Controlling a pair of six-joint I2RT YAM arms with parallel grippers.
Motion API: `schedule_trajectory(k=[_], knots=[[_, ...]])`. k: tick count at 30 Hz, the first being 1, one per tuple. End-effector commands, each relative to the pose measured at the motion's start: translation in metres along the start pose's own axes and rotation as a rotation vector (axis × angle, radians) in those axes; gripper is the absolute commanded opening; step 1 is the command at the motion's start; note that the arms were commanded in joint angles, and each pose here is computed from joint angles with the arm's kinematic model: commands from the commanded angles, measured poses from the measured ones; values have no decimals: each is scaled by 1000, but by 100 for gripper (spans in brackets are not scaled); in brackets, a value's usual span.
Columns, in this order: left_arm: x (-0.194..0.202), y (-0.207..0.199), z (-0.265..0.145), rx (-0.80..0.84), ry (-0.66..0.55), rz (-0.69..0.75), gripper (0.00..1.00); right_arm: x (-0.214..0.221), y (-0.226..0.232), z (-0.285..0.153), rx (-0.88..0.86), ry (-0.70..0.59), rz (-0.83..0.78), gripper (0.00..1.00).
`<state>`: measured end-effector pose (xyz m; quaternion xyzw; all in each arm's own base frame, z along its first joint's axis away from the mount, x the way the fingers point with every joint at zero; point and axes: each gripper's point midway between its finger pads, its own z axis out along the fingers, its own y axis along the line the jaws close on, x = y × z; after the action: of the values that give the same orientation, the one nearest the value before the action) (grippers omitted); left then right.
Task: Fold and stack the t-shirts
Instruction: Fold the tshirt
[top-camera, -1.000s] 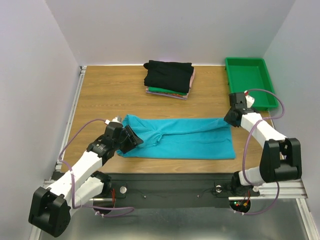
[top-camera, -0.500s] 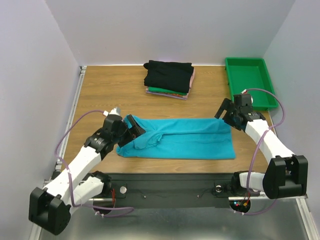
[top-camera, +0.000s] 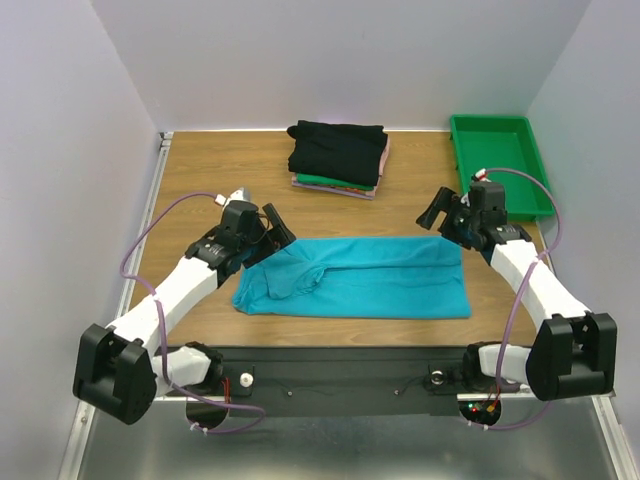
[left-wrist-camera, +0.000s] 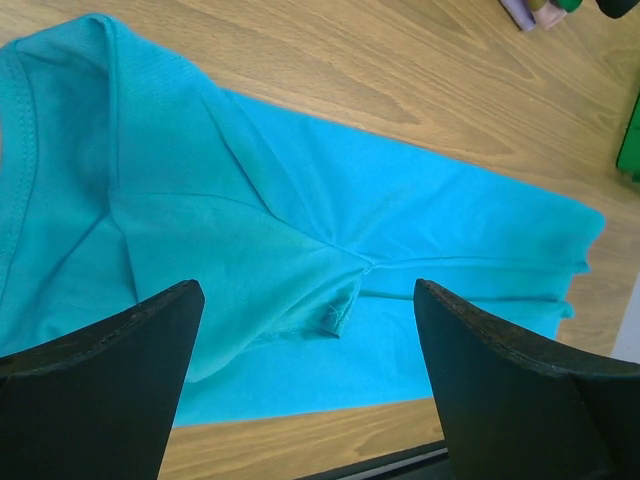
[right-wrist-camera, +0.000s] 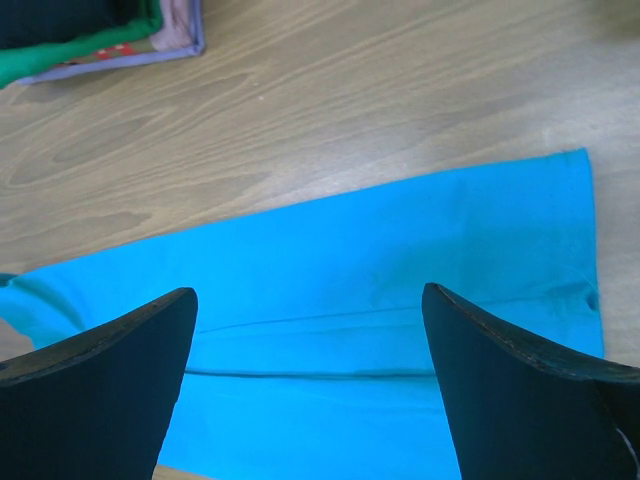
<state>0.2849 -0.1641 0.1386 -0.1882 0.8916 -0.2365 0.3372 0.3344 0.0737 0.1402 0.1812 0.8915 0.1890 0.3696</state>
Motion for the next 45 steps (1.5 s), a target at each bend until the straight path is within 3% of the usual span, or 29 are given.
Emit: schedule_trajectory(k=[1,7,16,26,28,37,43,45], knots=[[3,-5,12,43,0,10,98,2,14,11,-88,1,-41,100],[39,19,49,2,120,-14,98,13,3,36,-59,49,-48,100],[43,41,57,-73,126,-26,98,37,-8,57,-31,123,-39,100],[58,85,13,-195,73,-95,98,47,-13,54,-11,128,-43,100],[65,84,6,-156,74,-124,97,49,-15,54,-3,129,-41,100],[81,84,6,-130,121,-123,72,52,-20,57,19,133,-37,100],[87,78,14,-112,158,-104,35,55,-24,58,32,140,-33,100],[89,79,16,-117,166,-90,31,57,-25,58,33,146,-33,100]])
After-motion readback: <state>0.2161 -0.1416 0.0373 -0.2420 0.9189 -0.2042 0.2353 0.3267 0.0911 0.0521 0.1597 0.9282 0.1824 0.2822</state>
